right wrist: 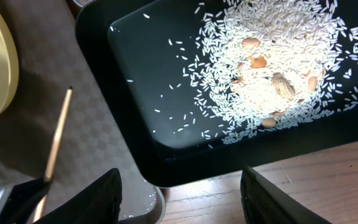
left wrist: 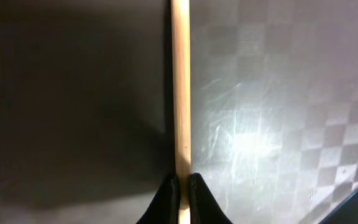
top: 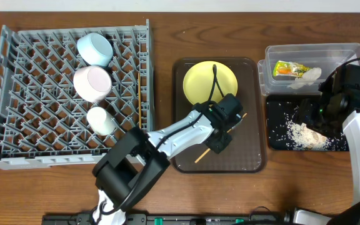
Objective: Sort waste into correct bins and load items into the dishwasher rack
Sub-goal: 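Return the left gripper to the tray and grasp the second chopstick, then carry the second chopstick with the left gripper and insert it in the rack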
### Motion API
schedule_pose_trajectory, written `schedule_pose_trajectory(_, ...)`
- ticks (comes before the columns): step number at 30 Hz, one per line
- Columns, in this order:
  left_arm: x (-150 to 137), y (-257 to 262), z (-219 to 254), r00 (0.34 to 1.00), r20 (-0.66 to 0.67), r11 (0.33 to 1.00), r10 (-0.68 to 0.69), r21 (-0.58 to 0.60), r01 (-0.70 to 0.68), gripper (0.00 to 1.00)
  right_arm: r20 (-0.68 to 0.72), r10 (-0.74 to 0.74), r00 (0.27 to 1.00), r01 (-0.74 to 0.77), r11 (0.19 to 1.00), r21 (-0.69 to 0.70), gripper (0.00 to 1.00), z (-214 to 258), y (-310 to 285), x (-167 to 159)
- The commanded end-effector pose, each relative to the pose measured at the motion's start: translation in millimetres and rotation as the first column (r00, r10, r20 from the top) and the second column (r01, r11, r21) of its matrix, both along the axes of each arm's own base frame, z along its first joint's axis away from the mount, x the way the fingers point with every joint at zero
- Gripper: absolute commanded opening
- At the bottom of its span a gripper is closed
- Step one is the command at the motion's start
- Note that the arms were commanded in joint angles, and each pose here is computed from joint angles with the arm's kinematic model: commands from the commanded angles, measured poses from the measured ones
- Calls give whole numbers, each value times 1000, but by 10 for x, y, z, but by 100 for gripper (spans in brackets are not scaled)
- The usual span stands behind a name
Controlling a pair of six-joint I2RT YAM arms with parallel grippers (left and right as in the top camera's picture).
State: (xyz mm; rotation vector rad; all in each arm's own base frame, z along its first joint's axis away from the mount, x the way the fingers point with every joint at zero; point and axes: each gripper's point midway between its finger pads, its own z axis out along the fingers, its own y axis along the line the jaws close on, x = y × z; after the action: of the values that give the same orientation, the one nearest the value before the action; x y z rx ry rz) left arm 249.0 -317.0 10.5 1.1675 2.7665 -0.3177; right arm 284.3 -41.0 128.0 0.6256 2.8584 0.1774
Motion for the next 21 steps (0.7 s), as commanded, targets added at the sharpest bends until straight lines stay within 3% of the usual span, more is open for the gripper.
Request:
schedule_pose_trajectory(1, 151, 6, 484, 993, 120, 999, 14, -54, -8, 6, 20, 3, 1000, -3, 1000, -2, 59, 60, -14, -1)
schedule_pose_trajectory(7, 465, 285, 1153, 956, 266, 986, 127, -137, -93, 6, 19, 3, 1000, -3, 1000, -2, 59, 59, -14, -4)
schedule_pose_trajectory(11, 854, 818, 1450, 882, 384, 963, 271, -121, -243, 6, 19, 3, 1000, -3, 1000, -2, 59, 59, -14, -4)
schedule_pose_trajectory(16, 1263, 1562, 1481, 789, 439, 894, 430, -82, -441, 7, 19, 3, 1000, -3, 1000, -2, 59, 59, -14, -4)
schedule_pose_trajectory(21, 1462, 2098, 1420, 722, 428, 818, 544, -76, -571, 7, 19, 2, 1000, -2, 1000, -2, 59, 59, -14, -4)
